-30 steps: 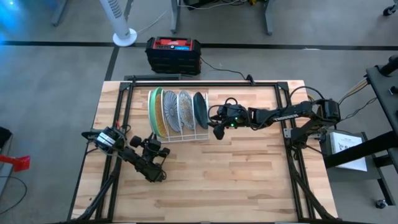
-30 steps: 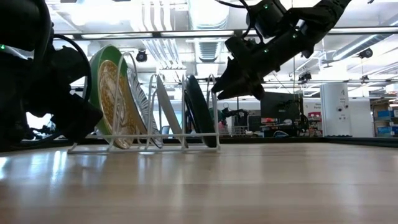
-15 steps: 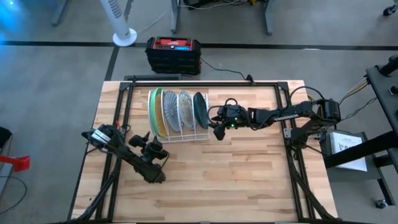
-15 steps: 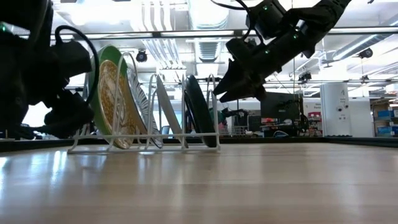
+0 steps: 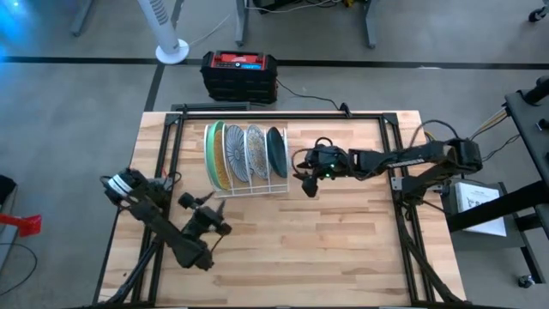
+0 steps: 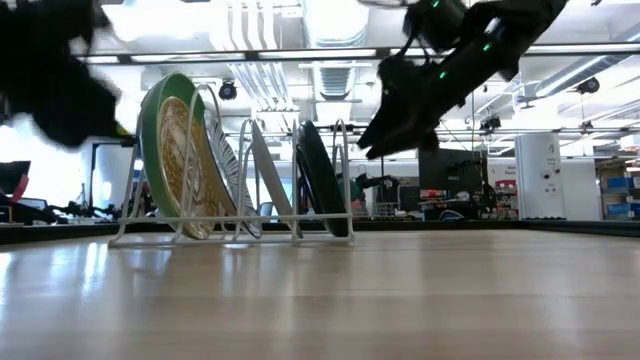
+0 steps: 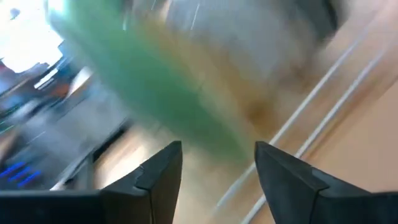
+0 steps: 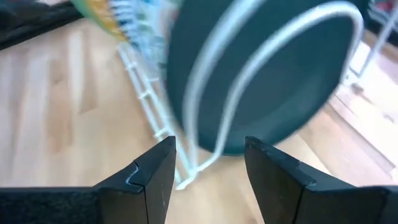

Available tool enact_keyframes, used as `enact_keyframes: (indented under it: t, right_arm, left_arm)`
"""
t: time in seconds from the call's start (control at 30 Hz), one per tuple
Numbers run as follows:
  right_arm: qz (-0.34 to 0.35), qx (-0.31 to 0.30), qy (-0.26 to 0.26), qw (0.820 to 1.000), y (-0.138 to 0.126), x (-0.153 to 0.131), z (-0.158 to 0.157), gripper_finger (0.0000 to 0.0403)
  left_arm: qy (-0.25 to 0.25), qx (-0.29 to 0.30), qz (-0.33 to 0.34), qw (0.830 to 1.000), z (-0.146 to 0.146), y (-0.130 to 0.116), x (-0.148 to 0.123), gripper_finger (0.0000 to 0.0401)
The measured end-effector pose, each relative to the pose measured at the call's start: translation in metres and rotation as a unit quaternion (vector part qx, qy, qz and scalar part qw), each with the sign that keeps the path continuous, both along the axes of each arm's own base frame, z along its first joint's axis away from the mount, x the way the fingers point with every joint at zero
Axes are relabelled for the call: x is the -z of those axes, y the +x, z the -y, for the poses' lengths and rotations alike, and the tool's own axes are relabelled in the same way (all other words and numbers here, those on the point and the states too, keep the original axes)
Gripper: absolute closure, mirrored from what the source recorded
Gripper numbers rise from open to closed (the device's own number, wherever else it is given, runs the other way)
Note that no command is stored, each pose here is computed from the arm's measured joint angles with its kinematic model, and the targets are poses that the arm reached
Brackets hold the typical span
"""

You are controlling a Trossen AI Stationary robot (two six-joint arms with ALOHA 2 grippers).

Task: Sort dishes
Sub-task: Return to Home Position

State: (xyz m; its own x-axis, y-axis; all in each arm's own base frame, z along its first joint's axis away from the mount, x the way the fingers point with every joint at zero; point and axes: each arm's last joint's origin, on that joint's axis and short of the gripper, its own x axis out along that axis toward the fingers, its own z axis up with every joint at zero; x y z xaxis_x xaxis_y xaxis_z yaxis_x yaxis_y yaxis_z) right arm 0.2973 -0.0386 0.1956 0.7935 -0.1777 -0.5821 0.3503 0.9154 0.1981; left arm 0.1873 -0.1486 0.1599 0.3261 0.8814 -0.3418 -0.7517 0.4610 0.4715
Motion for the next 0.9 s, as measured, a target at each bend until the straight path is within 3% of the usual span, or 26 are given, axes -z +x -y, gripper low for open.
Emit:
enact_keyframes:
  t: [0.07, 0.13, 0.2, 0.33, 0.47, 0.7, 0.8, 0.9]
  right_arm:
    - [0.011, -0.020, -0.014, 1.000, -0.006, -0.008, -0.008, 0.0222]
    - [0.029, -0.045, -0.032, 0.998, -0.012, -0.015, -0.017, 0.0226]
    - [0.067, -0.078, -0.061, 0.993, -0.018, -0.025, -0.028, 0.0231]
    - [0.183, -0.129, -0.109, 0.968, -0.023, -0.044, -0.049, 0.0242]
    - [0.250, -0.152, -0.144, 0.945, -0.026, -0.059, -0.060, 0.0257]
    - [0.229, -0.156, -0.145, 0.950, -0.036, -0.064, -0.059, 0.0286]
    - [0.216, -0.160, -0.143, 0.953, -0.041, -0.065, -0.059, 0.0296]
    - [0.211, -0.164, -0.142, 0.953, -0.048, -0.069, -0.061, 0.0303]
  left_arm:
    - [0.019, 0.069, 0.082, 0.994, 0.005, 0.002, -0.011, 0.0214]
    - [0.054, 0.154, 0.174, 0.971, 0.009, 0.009, -0.026, 0.0221]
    - [0.071, 0.174, 0.207, 0.960, 0.010, 0.019, -0.039, 0.0231]
    - [0.110, 0.135, 0.157, 0.972, 0.002, 0.053, -0.062, 0.0247]
    - [0.169, 0.115, 0.050, 0.978, -0.006, 0.085, -0.087, 0.0250]
    - [0.220, 0.120, -0.080, 0.965, -0.003, 0.112, -0.150, 0.0250]
    - [0.241, 0.134, -0.109, 0.955, 0.005, 0.113, -0.182, 0.0250]
    - [0.241, 0.133, -0.102, 0.956, 0.005, 0.113, -0.214, 0.0250]
